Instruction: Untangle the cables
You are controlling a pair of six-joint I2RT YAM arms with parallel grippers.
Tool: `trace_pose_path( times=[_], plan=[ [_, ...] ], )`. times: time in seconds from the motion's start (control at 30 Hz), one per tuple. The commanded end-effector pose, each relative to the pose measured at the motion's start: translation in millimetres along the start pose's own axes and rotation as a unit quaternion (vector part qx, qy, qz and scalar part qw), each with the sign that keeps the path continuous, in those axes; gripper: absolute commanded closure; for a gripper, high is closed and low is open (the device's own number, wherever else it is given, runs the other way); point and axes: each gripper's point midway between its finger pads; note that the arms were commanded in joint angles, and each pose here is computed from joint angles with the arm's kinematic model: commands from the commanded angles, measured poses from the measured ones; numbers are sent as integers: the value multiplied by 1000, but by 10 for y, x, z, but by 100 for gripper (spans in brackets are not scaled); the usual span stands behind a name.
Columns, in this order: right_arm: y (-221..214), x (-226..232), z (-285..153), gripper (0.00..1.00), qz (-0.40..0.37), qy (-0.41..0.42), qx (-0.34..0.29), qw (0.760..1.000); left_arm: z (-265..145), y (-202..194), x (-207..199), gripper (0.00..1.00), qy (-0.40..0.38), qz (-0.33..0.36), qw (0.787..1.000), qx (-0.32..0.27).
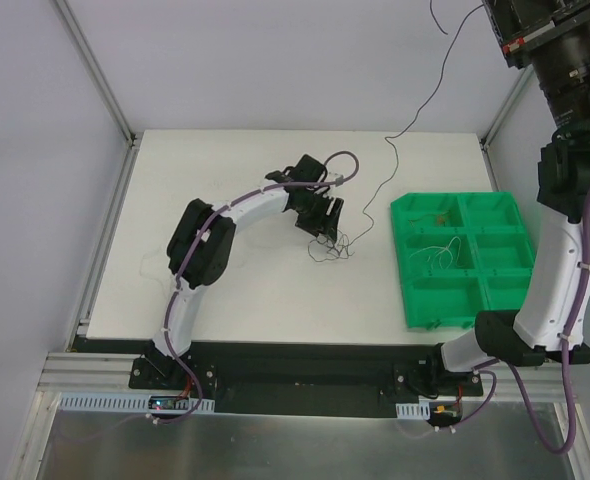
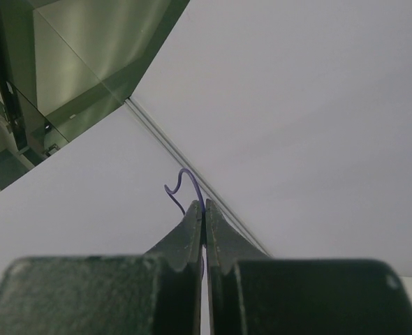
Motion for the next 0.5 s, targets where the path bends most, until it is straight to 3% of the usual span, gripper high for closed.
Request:
trace_pose_path(
  times=[0.0,0.1,0.23,0.37,0.47],
  plan=[
    [176,330,-195,100,-30,32,-18,999,131,49,34,46,-8,-3,1000,8],
    [305,439,-325,99,-64,33,-42,997,139,-38,246,72,30,-5,999,11],
    [480,433,-512,100,-125,-2,-76,989,-329,93,809,100,135,-45,989,-47],
    [724,344,-775,100,-213,-68,-120,967,-976,-34,1573,100,217,-180,954,-99],
    [955,257,-998,100,-274,-130,-156,940,-1273,-287,1912,100,243,-224,938,-106]
  ],
)
Point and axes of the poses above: each gripper's point midway between its finger pads, its own z axis out along the fingers, its own x axis along the line the jaws close on, y = z × x, and after that the axes turned 7 degrees about -z, right-handed
